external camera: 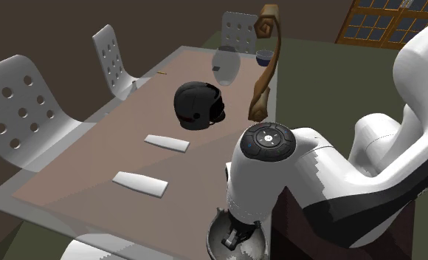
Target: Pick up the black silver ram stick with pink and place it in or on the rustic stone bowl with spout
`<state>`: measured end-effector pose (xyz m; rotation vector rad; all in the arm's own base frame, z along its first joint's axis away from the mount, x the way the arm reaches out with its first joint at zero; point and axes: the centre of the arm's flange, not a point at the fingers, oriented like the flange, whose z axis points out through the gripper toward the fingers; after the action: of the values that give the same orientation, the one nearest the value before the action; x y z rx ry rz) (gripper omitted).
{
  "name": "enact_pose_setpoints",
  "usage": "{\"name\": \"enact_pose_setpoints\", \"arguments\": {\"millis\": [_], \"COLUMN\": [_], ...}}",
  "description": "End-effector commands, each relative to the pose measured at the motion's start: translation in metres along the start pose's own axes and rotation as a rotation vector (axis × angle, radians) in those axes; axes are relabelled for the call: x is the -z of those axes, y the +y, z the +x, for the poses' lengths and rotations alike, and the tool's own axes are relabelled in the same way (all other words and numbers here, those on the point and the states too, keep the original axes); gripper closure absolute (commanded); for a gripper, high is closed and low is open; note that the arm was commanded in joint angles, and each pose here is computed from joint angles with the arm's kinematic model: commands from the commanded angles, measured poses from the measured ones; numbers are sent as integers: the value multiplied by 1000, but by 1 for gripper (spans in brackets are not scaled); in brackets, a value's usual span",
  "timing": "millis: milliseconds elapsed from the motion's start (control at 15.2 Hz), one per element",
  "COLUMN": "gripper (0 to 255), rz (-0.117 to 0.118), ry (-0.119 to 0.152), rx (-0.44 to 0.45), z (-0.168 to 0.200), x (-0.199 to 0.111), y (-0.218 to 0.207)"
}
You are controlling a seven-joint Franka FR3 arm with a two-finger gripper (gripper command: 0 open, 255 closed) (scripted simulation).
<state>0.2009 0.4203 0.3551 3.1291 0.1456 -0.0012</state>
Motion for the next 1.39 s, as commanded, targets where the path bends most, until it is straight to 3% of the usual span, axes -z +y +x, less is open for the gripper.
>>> {"name": "enact_pose_setpoints", "arguments": {"millis": [0,528,594,924,1188,1320], "gripper": [255,255,0,0,0,0], "rz": [1,1,1,1,1,1], "ry": [0,0,0,0,0,0], "rx": [0,0,0,0,0,0], "z": [0,0,0,0,-1,-1], "x": [-11,-13,-13,-13,37,37], "y": [1,1,1,1,1,1]}}
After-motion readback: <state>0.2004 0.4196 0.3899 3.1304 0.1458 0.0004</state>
